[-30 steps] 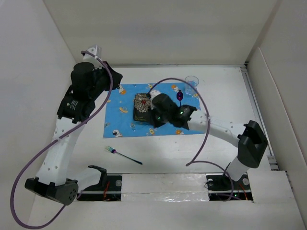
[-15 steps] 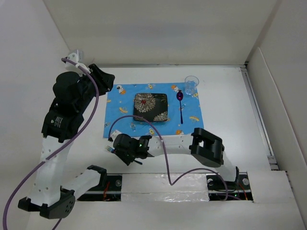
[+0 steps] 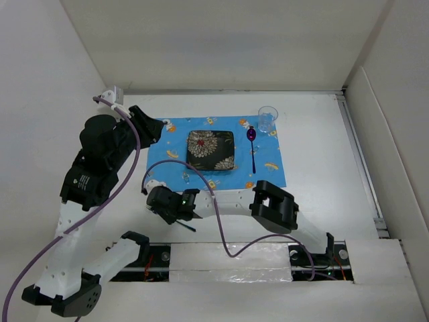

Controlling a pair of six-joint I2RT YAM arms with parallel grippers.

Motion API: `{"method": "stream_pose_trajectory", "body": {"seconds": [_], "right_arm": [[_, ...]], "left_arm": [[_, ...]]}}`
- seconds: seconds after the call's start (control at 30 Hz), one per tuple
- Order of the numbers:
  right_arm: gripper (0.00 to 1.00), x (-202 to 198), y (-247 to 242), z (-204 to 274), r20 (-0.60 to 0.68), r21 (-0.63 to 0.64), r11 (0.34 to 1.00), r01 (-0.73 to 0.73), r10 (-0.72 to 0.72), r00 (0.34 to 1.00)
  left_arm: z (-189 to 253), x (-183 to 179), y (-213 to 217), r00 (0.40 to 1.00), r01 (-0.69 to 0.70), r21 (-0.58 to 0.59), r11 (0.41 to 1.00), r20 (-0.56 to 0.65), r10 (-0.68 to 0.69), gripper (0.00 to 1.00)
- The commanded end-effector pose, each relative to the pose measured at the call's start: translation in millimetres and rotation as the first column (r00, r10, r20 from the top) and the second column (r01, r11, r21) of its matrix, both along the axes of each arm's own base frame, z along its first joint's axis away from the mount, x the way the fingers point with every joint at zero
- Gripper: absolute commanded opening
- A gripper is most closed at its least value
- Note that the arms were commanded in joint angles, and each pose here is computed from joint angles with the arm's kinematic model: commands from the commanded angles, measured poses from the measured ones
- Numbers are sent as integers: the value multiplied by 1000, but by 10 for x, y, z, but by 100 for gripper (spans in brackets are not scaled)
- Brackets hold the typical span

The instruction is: Set the dinner table for one person

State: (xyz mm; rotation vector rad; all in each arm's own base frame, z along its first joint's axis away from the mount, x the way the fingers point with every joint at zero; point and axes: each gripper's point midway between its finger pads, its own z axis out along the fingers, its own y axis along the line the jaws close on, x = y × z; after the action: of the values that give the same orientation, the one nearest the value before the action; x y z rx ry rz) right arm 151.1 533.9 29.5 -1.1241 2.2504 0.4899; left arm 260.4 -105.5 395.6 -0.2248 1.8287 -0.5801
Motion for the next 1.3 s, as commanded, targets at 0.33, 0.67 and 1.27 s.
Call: {"method": "stream_pose_trajectory", "body": {"seconds": [0.33,0.67,1.27], "right_arm": [[0,386,49,1092,9,197,961,194,-200,980],[0,1930,-49,1329,-141,334,736,588,-578,804],[0,2764,351,999,-433,468,489,737,-600,673]], "left_arm": [[143,-163,54,998,-8,-37,999,55,10,34],[-10,-53,305,980,-198,-52,979,8,199,33],[-577,-114,87,987,-145,-20,989,-76,143,34]]}}
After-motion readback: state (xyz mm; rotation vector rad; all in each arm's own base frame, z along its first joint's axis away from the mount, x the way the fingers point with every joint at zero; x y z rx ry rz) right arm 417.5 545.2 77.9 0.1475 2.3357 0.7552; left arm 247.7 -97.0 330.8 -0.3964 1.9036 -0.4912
